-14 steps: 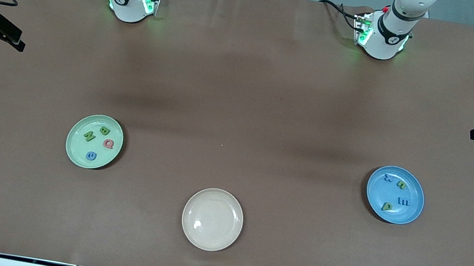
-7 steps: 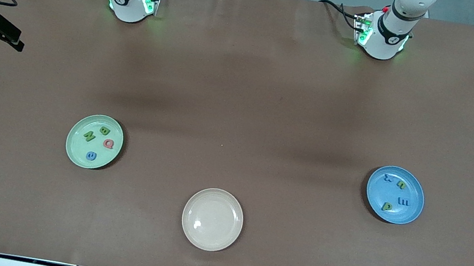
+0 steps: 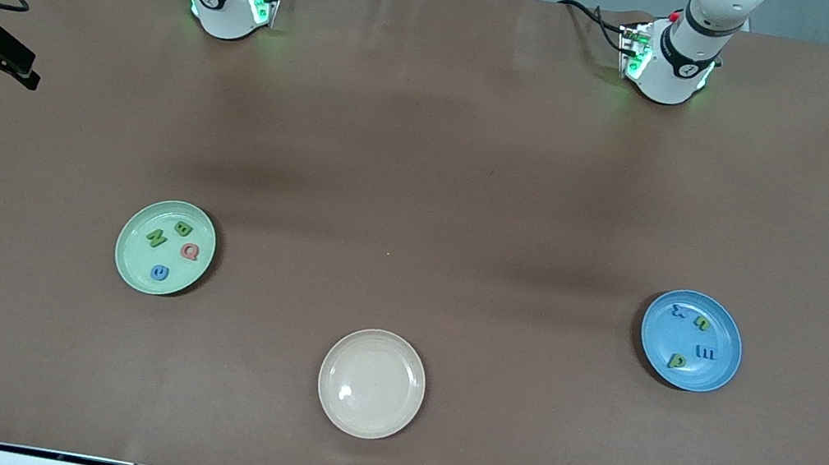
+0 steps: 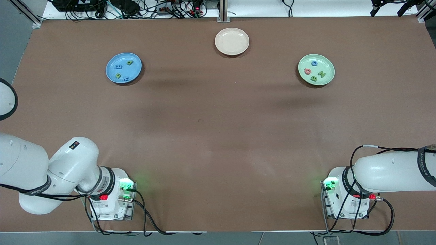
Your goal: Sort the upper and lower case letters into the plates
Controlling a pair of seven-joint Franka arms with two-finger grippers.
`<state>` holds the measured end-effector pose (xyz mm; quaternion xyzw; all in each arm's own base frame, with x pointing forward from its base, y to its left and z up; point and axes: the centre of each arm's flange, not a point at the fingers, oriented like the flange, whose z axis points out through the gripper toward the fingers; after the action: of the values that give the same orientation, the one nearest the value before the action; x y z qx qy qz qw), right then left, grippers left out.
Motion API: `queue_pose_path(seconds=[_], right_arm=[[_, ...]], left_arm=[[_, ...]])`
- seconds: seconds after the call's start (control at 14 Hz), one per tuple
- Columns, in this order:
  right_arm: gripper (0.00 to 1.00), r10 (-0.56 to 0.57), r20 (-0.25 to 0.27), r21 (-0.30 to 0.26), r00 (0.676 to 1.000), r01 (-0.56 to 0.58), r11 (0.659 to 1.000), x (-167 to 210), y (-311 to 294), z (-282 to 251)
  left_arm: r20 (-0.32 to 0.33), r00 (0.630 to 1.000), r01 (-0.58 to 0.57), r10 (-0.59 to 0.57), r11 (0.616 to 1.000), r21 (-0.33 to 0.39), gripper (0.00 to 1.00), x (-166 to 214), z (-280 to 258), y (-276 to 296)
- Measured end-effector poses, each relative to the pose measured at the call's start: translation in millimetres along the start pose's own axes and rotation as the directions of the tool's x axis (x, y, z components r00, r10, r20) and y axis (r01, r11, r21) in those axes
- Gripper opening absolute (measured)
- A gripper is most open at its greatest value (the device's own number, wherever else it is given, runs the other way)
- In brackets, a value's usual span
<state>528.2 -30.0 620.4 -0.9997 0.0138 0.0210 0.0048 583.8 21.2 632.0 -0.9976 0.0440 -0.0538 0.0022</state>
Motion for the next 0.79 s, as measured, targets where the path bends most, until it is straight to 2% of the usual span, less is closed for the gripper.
queue_pose_path(seconds=[0.79], right_arm=[[1.0,-0.011,-0.003,0.0,1.0,0.011,1.0,0,0,0]], left_arm=[[0.006,1.0,0.014,-0.014,1.0,0.003,1.0,0,3,-10]])
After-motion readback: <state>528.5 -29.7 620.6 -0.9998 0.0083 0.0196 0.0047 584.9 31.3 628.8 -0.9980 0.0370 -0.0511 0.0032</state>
